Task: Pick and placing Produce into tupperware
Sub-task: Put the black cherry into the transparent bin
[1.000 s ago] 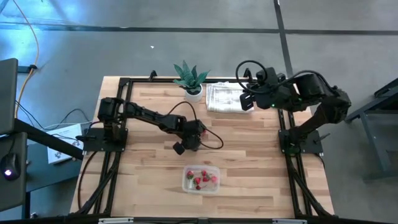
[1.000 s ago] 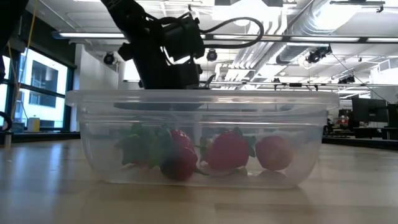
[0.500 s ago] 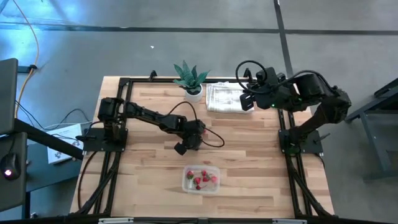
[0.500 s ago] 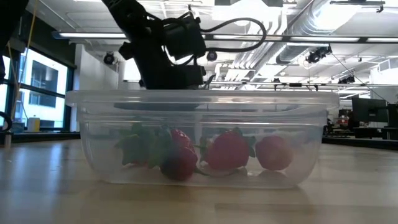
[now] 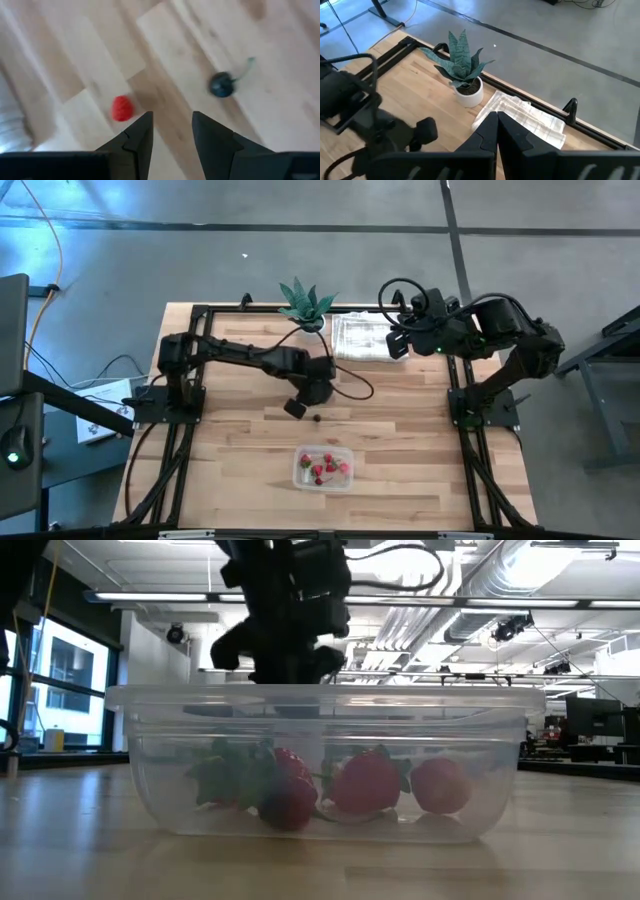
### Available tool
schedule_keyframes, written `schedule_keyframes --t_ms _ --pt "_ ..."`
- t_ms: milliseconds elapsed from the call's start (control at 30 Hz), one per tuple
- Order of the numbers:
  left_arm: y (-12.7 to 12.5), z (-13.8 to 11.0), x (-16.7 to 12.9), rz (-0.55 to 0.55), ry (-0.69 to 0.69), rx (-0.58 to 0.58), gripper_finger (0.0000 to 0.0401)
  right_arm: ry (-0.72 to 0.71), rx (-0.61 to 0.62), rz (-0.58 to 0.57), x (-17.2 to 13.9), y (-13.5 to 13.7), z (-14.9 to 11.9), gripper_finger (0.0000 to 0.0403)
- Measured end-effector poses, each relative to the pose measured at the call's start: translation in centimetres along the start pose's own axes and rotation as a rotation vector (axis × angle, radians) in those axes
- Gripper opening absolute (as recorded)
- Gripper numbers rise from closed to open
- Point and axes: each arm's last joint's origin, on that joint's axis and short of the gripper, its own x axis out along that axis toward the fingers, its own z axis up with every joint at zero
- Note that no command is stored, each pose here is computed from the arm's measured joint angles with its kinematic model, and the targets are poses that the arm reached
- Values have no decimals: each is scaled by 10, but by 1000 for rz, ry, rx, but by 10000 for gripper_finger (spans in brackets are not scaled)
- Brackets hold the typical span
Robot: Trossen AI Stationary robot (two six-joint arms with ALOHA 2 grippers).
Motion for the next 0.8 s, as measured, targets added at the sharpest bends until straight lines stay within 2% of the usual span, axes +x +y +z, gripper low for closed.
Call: schedule_keyframes --t_ms 233,333,533,800 --pt "-36 23 2 -42 -3 118 127 4 -25 3 0 0 0 1" --pt "-43 29 3 -8 -6 169 126 4 -39 3 0 0 0 1" --pt "-42 27 4 -1 12 185 126 9 -47 8 0 0 0 1" --pt "-68 22 19 -45 39 241 126 18 -72 15 0 0 -1 1"
